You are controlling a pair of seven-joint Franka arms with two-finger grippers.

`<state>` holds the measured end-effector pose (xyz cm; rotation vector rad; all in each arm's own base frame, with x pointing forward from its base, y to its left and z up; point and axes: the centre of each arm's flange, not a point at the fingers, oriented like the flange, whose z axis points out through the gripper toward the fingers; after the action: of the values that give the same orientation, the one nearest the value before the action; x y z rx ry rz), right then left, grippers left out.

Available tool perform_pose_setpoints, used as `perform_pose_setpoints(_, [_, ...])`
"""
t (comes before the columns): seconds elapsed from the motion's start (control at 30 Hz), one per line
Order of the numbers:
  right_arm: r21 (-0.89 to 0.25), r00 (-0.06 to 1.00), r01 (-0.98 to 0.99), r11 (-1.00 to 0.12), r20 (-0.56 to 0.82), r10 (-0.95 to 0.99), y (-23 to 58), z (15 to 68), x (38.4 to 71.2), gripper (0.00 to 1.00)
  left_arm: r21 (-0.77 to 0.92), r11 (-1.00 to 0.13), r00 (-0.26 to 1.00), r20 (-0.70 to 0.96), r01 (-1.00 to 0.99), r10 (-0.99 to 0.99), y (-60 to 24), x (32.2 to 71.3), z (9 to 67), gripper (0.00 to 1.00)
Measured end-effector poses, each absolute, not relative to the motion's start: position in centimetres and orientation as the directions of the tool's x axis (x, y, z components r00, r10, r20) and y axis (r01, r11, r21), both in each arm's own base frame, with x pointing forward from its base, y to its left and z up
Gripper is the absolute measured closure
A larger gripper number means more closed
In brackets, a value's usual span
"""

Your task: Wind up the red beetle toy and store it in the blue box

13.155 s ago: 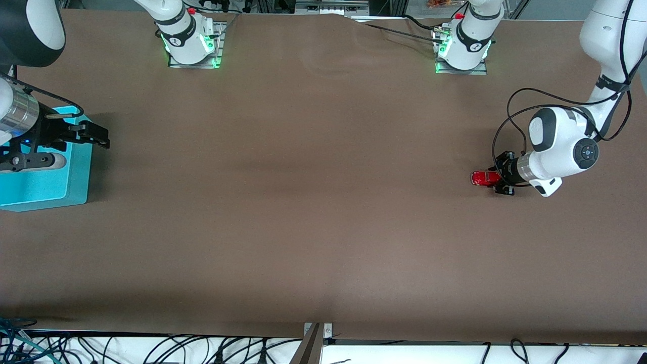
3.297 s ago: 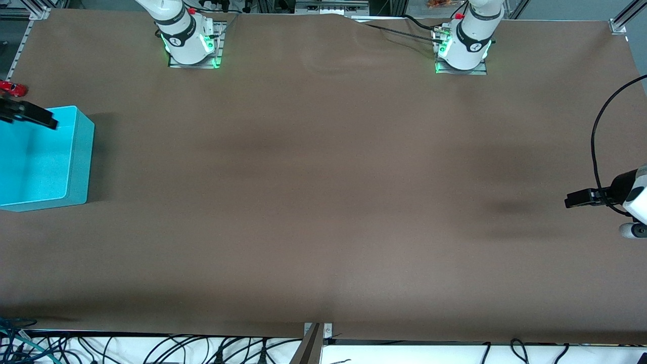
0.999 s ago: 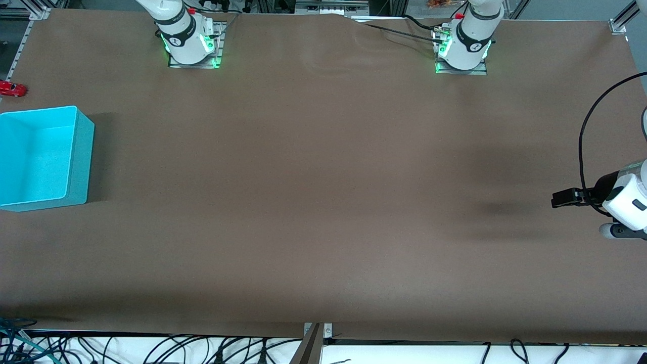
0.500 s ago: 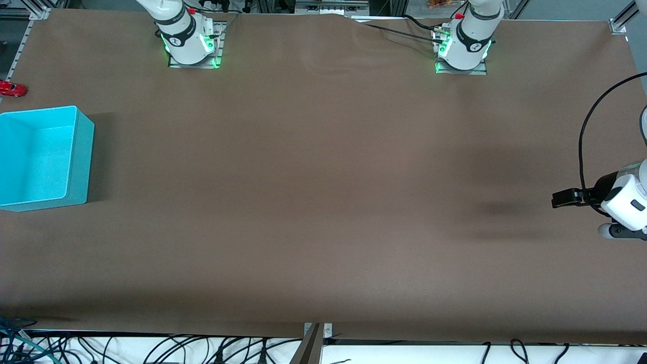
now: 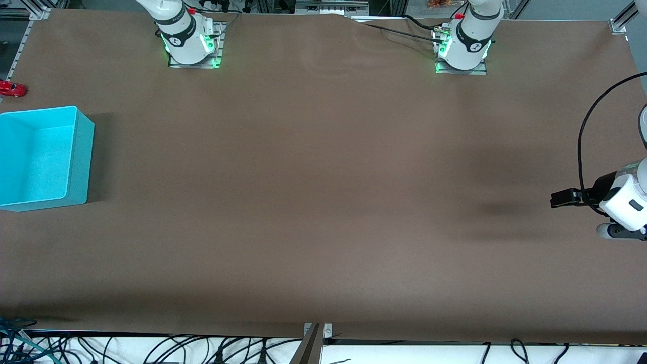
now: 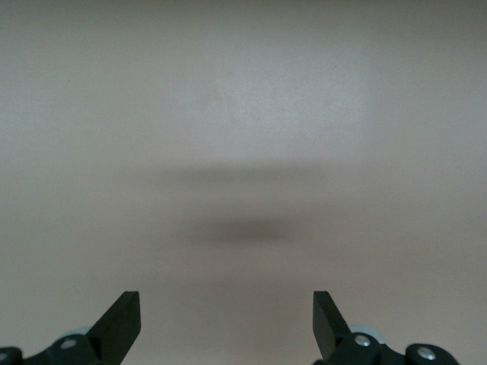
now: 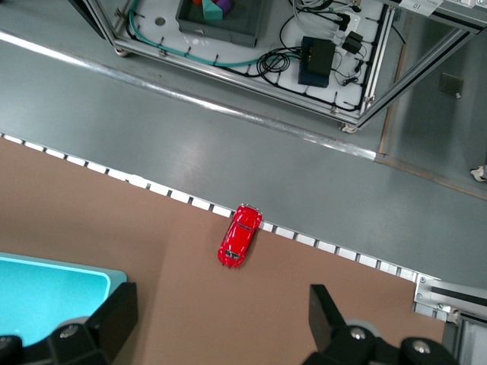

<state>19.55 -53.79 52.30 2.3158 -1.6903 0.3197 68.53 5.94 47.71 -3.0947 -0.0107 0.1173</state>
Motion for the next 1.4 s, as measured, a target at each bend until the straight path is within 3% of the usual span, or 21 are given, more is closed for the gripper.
perform_pose_setpoints(0.4, [0.176,0.362,-0.931,-0.318,0.367,-0.857,-53.7,47.9,23.3,0.0,-0.045,-0.999,0.997,-0.076,0.005,0.008,5.9,68.5,47.7,0.0])
perform_pose_setpoints(0.67, [0.109,0.293,-0.956,-0.272,0.392,-0.872,-53.6,45.0,25.0,0.0,-0.045,-0.999,0.997,-0.076,0.005,0.008,5.9,68.5,47.7,0.0])
perform_pose_setpoints(1.0, [0.119,0.318,-0.948,-0.295,0.392,-0.864,-53.0,39.3,29.6,0.0,-0.045,-0.999,0.997,-0.076,0.004,0.007,5.9,68.5,47.7,0.0])
perform_pose_setpoints(1.4, [0.127,0.294,-0.956,-0.266,0.353,-0.888,-55.2,32.9,27.3,0.0,-0.045,-0.999,0.997,-0.076,-0.002,0.001,5.5,68.6,47.7,0.0])
